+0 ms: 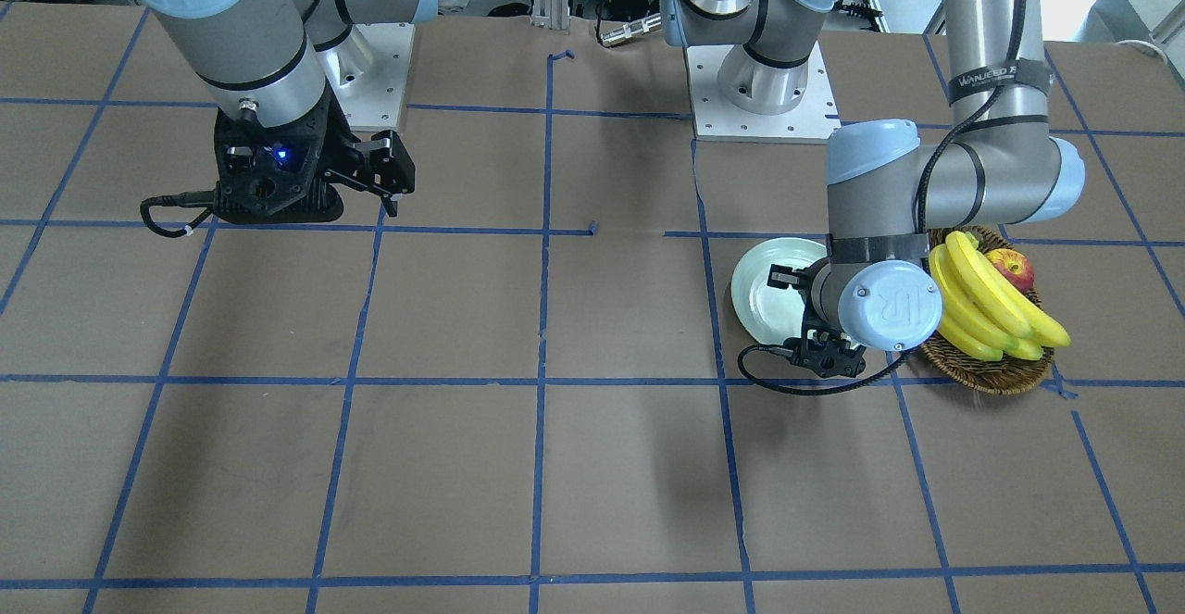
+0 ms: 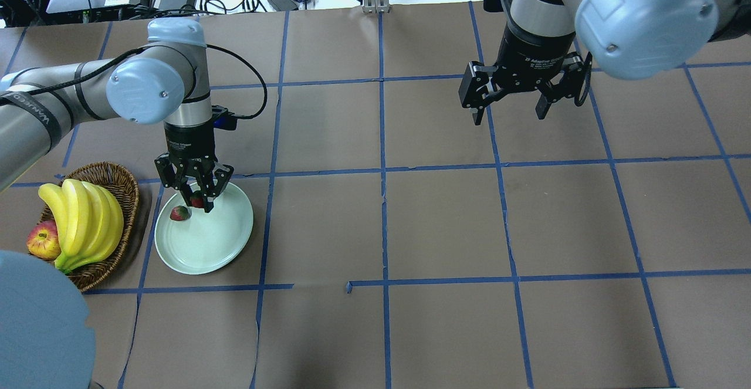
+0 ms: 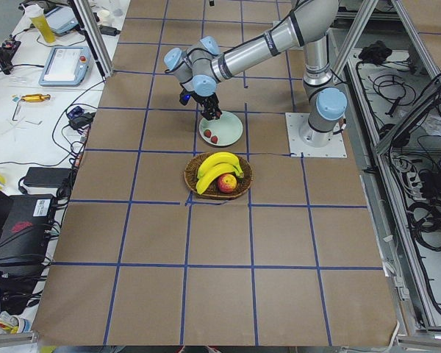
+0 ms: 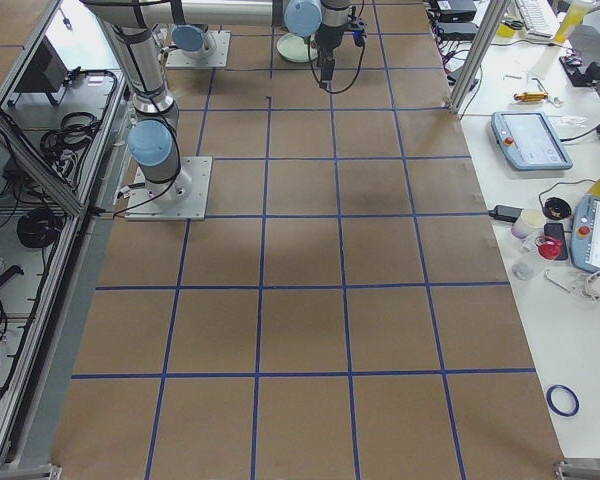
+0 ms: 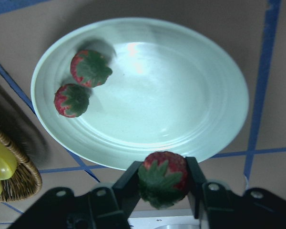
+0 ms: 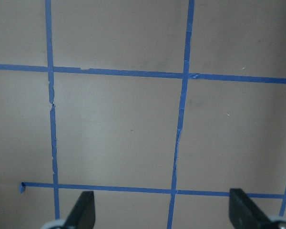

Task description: Collect all strawberries into plate

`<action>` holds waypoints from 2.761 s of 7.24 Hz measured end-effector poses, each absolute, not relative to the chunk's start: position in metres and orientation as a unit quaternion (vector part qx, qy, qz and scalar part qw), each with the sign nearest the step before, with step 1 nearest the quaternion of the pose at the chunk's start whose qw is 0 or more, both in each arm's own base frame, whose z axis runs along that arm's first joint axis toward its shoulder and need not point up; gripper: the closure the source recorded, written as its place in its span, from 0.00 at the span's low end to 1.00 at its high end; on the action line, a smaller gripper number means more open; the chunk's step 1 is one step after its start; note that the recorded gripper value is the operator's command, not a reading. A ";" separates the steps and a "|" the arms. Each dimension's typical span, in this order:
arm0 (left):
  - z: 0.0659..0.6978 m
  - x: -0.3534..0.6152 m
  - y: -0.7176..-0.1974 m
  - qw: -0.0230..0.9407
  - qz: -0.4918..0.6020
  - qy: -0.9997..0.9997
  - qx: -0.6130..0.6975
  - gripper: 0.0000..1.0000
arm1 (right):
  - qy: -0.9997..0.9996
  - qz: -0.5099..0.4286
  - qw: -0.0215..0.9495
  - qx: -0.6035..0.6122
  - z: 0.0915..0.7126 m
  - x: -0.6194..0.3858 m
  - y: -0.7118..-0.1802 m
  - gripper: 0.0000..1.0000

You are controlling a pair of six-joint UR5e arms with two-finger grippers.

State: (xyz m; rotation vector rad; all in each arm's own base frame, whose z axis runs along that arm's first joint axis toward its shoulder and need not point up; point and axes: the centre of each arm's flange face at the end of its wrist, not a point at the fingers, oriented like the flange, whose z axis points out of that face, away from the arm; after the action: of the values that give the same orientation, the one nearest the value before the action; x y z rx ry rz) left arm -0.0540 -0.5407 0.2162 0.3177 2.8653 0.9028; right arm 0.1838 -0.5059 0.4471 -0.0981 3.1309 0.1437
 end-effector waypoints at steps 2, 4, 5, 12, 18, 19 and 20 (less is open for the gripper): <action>0.213 -0.052 -0.541 0.060 0.297 0.947 0.104 0.00 | 0.998 0.047 0.003 -0.032 0.447 0.184 -0.506 0.00; 0.220 -0.052 -0.545 0.062 0.286 0.950 0.105 0.00 | 0.998 0.047 0.004 -0.032 0.446 0.185 -0.506 0.00; 0.228 -0.052 -0.548 0.064 0.269 0.956 0.101 0.00 | 0.998 0.047 0.004 -0.032 0.446 0.185 -0.506 0.00; 0.325 -0.057 -0.583 0.058 0.106 0.992 0.036 0.00 | 0.998 0.049 0.003 -0.033 0.445 0.185 -0.506 0.00; 0.453 -0.158 -0.519 0.027 0.038 0.999 -0.018 0.00 | 0.998 0.043 -0.003 -0.035 0.452 0.181 -0.505 0.00; 0.462 -0.173 -0.507 0.027 0.033 0.999 -0.009 0.00 | 0.999 0.042 -0.002 -0.034 0.453 0.181 -0.505 0.00; 0.470 -0.180 -0.498 0.025 0.031 0.999 -0.005 0.00 | 0.999 0.041 0.001 -0.032 0.454 0.182 -0.505 0.00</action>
State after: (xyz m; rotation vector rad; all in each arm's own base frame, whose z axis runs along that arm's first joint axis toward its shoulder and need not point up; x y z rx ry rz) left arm -0.1801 -0.4985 0.4705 -0.0149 3.0907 0.0963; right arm 0.1819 -0.5052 0.4538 -0.1012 3.1354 0.1272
